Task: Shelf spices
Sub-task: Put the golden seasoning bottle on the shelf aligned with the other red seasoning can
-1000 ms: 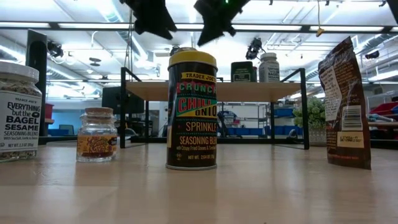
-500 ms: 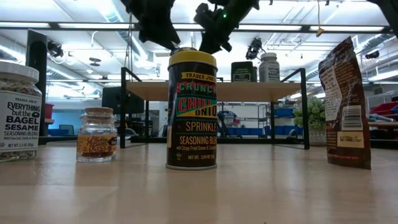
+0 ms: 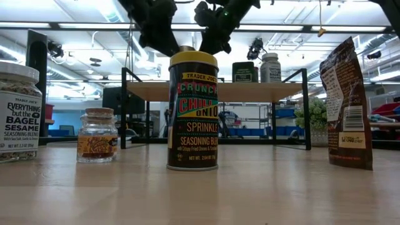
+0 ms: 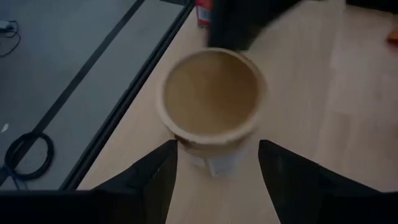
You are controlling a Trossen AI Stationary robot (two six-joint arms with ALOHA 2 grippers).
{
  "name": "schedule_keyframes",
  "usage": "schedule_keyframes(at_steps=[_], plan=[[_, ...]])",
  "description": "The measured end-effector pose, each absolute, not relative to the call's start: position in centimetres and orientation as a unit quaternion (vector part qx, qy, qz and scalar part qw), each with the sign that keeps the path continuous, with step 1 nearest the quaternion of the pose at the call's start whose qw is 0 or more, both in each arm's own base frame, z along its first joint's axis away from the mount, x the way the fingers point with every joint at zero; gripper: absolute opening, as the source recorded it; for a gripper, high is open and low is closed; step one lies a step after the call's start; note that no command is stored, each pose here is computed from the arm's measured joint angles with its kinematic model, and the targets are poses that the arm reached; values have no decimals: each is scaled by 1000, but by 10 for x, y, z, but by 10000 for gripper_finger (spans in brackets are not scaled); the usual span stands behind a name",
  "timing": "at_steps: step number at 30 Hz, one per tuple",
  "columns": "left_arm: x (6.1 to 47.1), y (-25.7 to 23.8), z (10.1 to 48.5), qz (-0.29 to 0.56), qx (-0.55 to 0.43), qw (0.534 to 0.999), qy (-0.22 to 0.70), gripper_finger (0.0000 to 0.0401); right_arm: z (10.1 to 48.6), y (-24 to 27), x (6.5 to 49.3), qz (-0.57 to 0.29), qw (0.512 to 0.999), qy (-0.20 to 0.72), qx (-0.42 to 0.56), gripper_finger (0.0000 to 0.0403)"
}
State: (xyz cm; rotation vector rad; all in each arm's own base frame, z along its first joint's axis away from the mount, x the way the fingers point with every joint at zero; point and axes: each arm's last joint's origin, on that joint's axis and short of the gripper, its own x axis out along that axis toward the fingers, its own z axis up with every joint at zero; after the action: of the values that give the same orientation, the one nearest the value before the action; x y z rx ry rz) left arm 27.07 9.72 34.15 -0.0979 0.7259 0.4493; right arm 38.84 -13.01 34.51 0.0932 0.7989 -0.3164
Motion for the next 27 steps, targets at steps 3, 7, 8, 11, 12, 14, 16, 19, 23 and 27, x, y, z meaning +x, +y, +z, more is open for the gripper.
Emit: schedule_keyframes(at_steps=[3,7,8,11,12,14,16,19,23,27], plan=[[268,101,341,224,-51,905,358,229,344,-123,389,-144,906,396,43,0],[266,105,340,231,-54,902,360,229,343,-116,391,-136,905,401,41,0],[266,106,340,232,-55,902,361,229,343,-115,391,-134,906,400,40,0],[265,108,340,236,-56,900,361,229,344,-109,393,-126,908,398,33,0],[265,108,340,237,-57,900,362,229,344,-108,393,-124,908,399,30,0],[264,109,340,239,-57,898,364,229,344,-105,394,-119,909,399,25,0],[263,109,339,241,-57,896,367,229,344,-103,395,-114,909,400,18,0],[262,110,339,254,-52,892,371,229,344,-101,395,-111,910,399,15,0],[262,111,339,259,-40,891,371,229,345,-101,396,-110,913,394,11,0],[263,111,340,267,-26,889,370,229,347,-102,398,-111,918,380,9,0]])
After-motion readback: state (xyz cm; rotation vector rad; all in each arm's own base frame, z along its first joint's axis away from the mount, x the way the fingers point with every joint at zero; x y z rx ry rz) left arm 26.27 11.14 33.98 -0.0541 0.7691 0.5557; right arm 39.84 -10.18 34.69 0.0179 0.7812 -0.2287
